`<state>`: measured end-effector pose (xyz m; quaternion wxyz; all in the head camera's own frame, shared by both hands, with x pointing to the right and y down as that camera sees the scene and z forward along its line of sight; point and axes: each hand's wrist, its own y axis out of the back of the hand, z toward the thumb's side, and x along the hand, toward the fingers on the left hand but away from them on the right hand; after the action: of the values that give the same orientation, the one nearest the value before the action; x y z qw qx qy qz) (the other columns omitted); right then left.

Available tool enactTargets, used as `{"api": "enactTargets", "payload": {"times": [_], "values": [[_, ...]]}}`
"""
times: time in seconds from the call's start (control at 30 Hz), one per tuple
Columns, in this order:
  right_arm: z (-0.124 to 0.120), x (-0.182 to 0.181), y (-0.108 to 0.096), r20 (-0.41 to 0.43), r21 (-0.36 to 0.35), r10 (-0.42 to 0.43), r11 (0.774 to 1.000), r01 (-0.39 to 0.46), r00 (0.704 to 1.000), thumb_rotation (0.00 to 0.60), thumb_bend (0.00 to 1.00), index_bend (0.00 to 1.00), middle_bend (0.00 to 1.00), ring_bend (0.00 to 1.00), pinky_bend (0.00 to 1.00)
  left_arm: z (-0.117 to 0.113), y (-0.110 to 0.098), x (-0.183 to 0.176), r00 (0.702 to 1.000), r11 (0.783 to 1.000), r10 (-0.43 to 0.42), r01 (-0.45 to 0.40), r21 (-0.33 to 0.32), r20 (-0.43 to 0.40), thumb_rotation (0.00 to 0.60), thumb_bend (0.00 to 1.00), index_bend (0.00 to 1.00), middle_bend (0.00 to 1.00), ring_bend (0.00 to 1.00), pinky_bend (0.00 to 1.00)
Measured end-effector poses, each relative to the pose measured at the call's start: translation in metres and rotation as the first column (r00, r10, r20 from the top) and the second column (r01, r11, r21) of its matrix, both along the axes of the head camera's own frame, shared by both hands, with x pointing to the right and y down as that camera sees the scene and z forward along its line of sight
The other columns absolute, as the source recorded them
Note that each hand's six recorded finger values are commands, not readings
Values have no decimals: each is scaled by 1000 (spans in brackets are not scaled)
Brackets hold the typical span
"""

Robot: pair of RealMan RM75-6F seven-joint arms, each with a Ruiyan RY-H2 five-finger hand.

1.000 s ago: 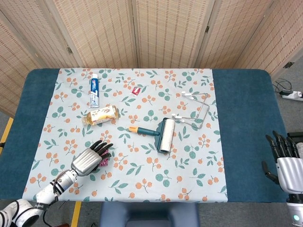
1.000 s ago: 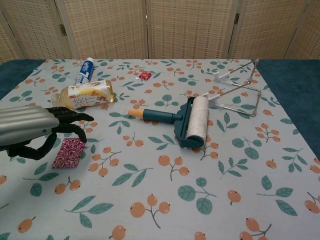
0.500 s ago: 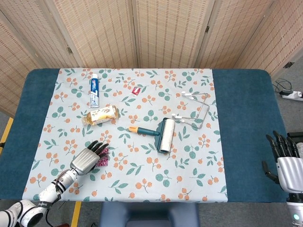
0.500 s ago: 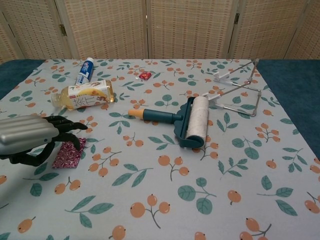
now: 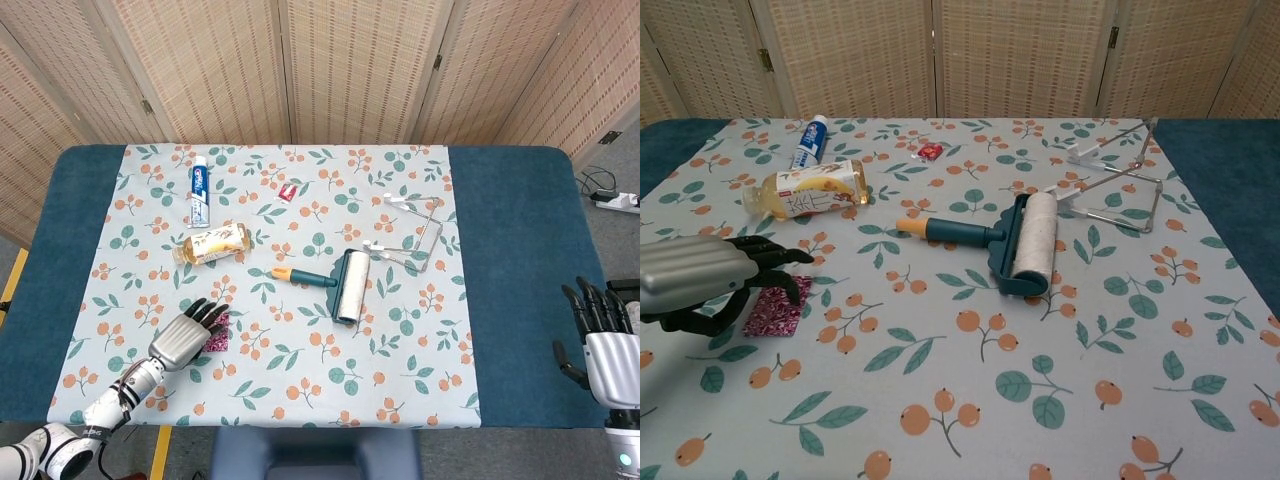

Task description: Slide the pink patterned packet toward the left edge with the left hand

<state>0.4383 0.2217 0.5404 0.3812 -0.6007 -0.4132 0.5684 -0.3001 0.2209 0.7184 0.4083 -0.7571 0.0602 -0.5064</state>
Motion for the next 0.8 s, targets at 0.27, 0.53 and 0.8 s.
{"api": "enactTargets", "payload": {"times": [0.27, 0.53, 0.8], "values": [[0, -1, 0, 4, 3, -4, 1000, 4, 1000, 600, 448, 0, 0, 17, 0, 0, 2, -14, 999, 1000, -20, 21, -9, 39, 600, 982, 278, 0, 0, 0], [0, -1, 0, 6, 3, -2, 1000, 2, 1000, 600, 448, 0, 0, 16, 0, -1, 5, -34, 996, 999, -50, 51, -13, 76, 600, 980, 279, 0, 0, 0], [-1, -3, -1, 9, 9, -4, 1000, 4, 1000, 600, 448, 0, 0, 16, 0, -2, 7, -59, 989, 997, -80, 82, -13, 126, 600, 968, 285, 0, 0, 0]]}}
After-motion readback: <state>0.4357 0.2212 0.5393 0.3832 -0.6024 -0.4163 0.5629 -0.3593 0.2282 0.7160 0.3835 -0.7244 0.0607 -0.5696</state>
